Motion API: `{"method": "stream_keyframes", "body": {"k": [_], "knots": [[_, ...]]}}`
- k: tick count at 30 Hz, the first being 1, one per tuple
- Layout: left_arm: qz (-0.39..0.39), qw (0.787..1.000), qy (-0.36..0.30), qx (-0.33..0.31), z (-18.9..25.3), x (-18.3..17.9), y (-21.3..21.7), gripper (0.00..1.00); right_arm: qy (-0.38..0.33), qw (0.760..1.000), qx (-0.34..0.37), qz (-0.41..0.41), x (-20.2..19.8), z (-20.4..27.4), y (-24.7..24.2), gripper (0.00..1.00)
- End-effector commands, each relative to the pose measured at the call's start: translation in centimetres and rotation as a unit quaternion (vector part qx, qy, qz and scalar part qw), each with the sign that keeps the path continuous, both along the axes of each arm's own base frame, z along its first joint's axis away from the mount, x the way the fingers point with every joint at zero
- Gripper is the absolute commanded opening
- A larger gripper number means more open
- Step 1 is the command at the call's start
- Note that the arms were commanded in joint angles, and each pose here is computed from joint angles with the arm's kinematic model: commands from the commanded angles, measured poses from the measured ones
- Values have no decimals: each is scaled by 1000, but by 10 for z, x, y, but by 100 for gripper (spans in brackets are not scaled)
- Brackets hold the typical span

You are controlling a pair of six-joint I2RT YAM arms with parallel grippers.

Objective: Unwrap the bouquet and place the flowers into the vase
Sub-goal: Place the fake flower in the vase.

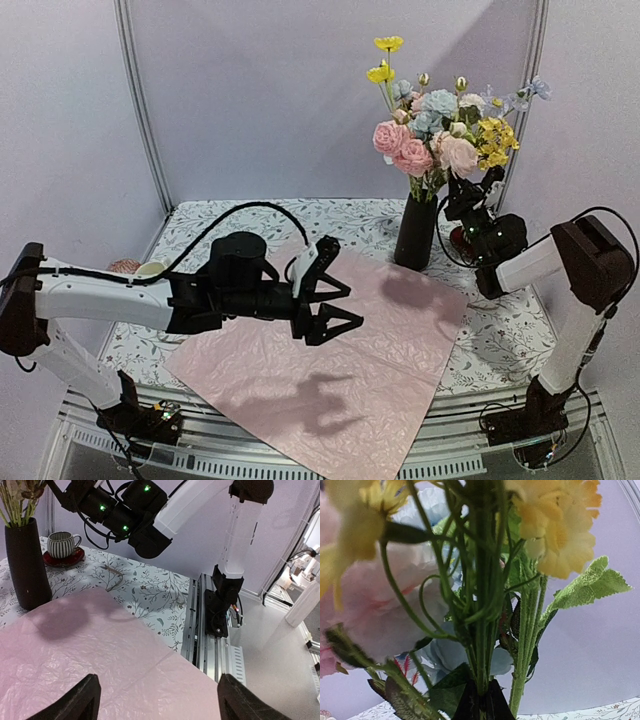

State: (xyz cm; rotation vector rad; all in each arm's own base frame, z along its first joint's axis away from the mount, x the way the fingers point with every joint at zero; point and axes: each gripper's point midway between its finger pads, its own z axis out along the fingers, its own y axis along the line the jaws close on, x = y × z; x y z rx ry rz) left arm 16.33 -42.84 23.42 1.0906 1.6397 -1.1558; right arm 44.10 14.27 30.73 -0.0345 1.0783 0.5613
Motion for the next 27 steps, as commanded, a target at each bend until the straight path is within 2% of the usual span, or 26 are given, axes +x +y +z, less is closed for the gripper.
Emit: {"method": "stream_keyframes", "body": {"k": [1, 23, 27], "knots": [[6, 1000, -7, -9, 6, 4, 9, 82, -131, 991, 25, 2, -28, 49, -10, 2], [-6, 1000, -2, -15, 8, 3, 4, 81, -47, 997, -49, 23, -9, -32, 9, 3], [-7, 1000, 0, -14, 8, 3, 4, 81, -43, 997, -54, 24, -8, -36, 10, 16]]}}
